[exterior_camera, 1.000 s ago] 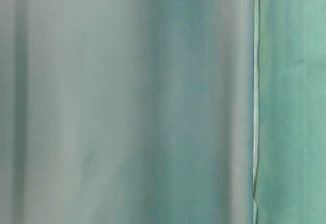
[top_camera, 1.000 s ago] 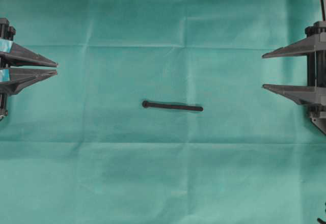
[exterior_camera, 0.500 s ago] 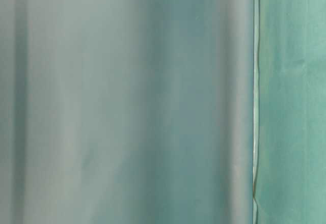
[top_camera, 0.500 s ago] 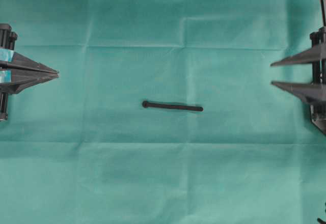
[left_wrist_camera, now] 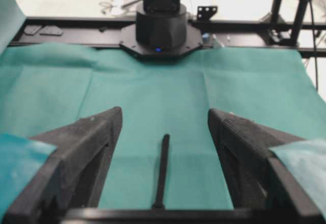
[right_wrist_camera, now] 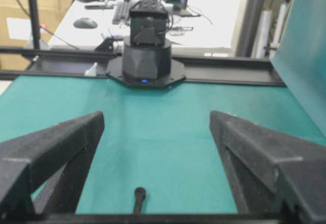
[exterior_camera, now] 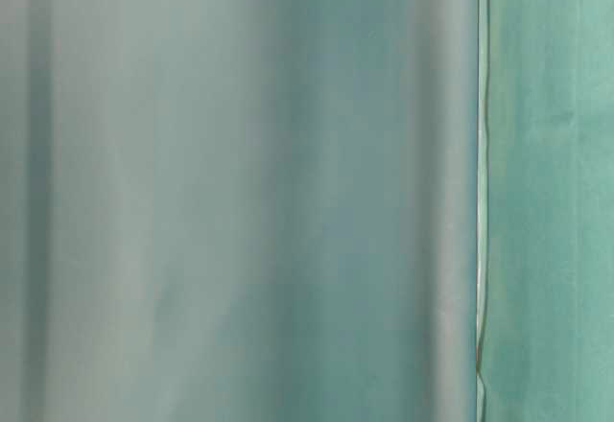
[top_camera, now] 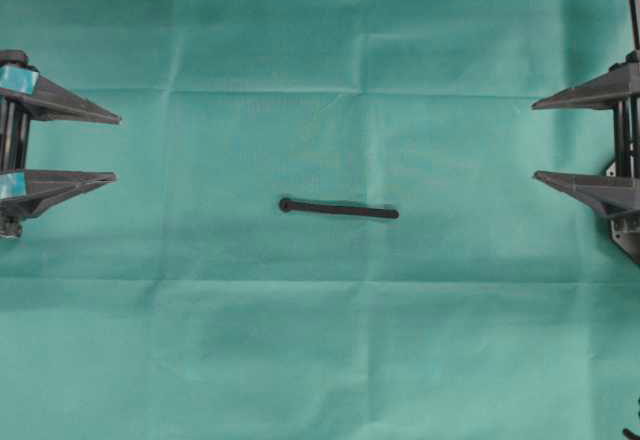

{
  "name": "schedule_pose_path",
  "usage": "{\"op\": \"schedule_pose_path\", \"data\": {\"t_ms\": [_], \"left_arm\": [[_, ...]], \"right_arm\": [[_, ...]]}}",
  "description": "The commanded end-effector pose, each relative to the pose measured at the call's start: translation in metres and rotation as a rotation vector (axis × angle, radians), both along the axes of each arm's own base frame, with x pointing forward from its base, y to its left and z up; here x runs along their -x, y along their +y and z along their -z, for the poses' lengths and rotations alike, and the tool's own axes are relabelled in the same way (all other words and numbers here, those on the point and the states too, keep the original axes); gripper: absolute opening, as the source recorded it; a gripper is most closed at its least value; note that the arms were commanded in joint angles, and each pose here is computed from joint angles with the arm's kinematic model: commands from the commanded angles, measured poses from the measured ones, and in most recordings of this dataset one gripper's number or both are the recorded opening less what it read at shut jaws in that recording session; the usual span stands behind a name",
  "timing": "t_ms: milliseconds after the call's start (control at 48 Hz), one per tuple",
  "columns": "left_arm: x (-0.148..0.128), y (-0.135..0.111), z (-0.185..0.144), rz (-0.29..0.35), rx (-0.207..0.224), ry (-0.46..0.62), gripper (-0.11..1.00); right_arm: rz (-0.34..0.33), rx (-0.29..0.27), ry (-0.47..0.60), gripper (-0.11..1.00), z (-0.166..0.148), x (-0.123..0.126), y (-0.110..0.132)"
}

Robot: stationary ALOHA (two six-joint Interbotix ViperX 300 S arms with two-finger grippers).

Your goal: Peel off the Velcro with your right arm.

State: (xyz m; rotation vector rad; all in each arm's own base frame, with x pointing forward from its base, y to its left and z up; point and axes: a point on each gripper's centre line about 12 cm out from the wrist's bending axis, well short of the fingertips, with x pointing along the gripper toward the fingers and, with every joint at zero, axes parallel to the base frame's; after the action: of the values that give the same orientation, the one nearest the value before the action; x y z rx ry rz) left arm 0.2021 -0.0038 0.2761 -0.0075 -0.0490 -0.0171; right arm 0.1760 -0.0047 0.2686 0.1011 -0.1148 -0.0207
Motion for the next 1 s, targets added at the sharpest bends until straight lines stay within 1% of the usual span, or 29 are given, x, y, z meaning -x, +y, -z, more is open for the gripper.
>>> {"op": "schedule_pose_path", "data": {"t_ms": [0, 250, 437, 833, 979], "left_arm": [[-0.009, -0.001, -0.008, 0.002, -0.001, -0.015, 0.75], [-0.031, -0.001, -0.012, 0.001, -0.002, -0.018, 0.75], [-0.055, -0.001, -0.011, -0.002, -0.001, -0.006, 0.76], [-0.121, -0.002, -0.01, -0.003, -0.004, 0.049, 0.76], [-0.14, -0.003, -0.008, -0.003, -0.002, 0.063, 0.75]], "right_arm": [[0.003, -0.003, -0.017, 0.65, -0.005, -0.002, -0.001], [0.005, -0.003, -0.008, 0.65, -0.005, -0.005, -0.001], [0.005, -0.003, -0.006, 0.65, -0.004, -0.006, -0.001], [0.003, -0.003, -0.002, 0.65, -0.002, -0.006, -0.001], [0.005, -0.005, 0.0, 0.65, -0.002, -0.005, -0.001]]}}
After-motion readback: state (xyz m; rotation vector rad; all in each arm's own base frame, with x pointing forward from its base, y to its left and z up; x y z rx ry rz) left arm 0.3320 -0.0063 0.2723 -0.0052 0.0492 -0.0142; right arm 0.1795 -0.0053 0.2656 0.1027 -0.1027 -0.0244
